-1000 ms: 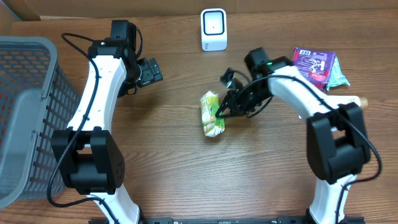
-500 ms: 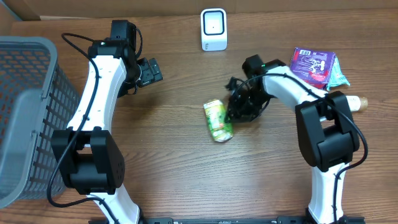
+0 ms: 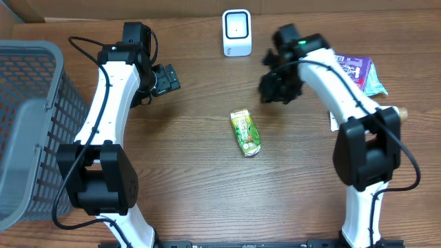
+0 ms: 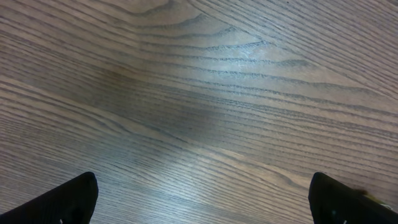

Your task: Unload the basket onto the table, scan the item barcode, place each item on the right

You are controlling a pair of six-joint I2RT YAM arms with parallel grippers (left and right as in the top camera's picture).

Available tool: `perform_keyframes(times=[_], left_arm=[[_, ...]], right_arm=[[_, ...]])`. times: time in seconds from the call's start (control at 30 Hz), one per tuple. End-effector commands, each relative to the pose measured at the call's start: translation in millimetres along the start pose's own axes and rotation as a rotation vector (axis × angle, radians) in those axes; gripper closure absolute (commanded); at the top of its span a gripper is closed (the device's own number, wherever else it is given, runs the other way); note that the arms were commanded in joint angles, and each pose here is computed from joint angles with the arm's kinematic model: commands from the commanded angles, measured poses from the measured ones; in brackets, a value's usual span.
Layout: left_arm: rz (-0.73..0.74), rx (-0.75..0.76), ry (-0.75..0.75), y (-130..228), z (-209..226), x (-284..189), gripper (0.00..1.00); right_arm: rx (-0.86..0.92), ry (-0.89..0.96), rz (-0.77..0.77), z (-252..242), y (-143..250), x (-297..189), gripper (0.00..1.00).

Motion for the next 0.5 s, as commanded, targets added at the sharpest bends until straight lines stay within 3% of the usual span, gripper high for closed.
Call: perform_keyframes(times=[0.0, 0.2, 0.47], left_arm=[[-0.023, -0.012, -0.009, -4, 2, -7, 0.00], [-0.023, -0.011, -0.009, -4, 2, -7, 0.00], [-0.022, -0.011, -0.010, -3, 2, -7, 0.01]], right_arm=[[-0.183, -0.007, -0.027, 49, 15, -2, 0.52], [-0.320, 0.023, -0.060, 91, 26, 29, 0.58], [-0.324, 0.044, -0.020, 89, 27, 60, 0.62]])
Point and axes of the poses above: each gripper's point midway between its finger pads, its own x axis out along the fingers, its own z axis along the line the jaws close on, y = z × x, the point moved 1 cm from there along -x, back along the fingers, and after that the axes turned 12 degrees about x, right-handed, at the moved point
